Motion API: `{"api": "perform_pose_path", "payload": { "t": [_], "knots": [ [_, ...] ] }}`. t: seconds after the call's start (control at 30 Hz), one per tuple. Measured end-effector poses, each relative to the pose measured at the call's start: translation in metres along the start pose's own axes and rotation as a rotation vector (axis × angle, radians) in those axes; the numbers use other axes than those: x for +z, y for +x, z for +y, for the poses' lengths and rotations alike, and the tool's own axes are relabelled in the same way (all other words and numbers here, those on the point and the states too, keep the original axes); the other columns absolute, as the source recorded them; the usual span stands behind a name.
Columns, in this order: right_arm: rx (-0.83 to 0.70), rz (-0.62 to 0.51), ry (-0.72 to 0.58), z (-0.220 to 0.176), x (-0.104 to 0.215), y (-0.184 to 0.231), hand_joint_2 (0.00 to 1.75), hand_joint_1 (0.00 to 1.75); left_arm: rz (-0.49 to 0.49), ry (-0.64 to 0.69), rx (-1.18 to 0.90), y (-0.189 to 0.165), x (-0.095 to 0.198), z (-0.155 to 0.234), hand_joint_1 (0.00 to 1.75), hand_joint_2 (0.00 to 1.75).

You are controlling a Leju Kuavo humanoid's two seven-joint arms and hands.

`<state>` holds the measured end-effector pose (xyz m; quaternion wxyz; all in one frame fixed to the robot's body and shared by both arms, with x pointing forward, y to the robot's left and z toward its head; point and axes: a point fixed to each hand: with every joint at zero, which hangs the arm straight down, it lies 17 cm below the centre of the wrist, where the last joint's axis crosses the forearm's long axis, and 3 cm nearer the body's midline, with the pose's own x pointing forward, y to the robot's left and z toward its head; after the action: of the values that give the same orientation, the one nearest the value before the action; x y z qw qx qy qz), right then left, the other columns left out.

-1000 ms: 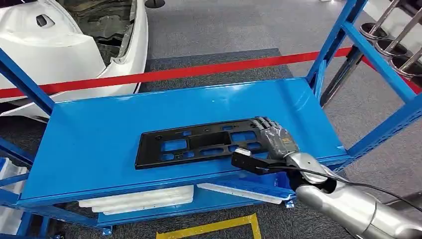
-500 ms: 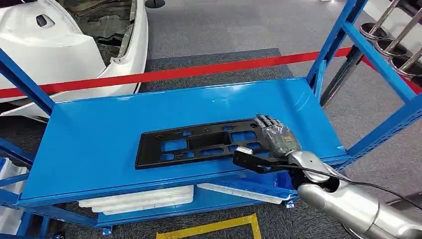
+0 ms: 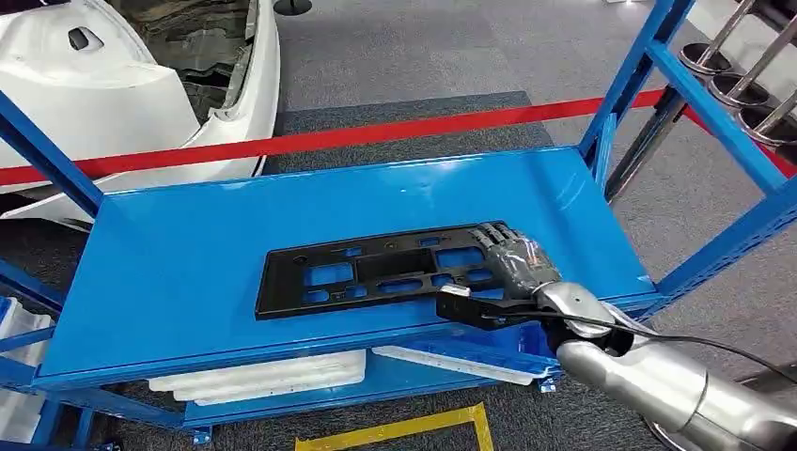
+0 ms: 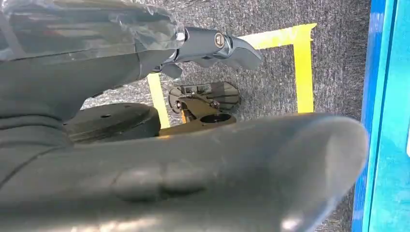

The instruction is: Take the parts from the cabinet and place them on the table.

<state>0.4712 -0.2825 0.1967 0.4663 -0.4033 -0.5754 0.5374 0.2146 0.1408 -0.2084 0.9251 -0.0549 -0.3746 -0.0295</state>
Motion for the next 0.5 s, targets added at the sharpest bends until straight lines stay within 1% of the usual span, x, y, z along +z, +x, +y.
{"api": "perform_pose_path", "payload": {
  "t": [0.5],
  "knots": [
    [0.039,0.009,0.038,0.017,-0.01,-0.001,1.75,0.0,0.0,0.0,0.0,0.0,0.0,0.0,0.0,0.0]
  ]
}}
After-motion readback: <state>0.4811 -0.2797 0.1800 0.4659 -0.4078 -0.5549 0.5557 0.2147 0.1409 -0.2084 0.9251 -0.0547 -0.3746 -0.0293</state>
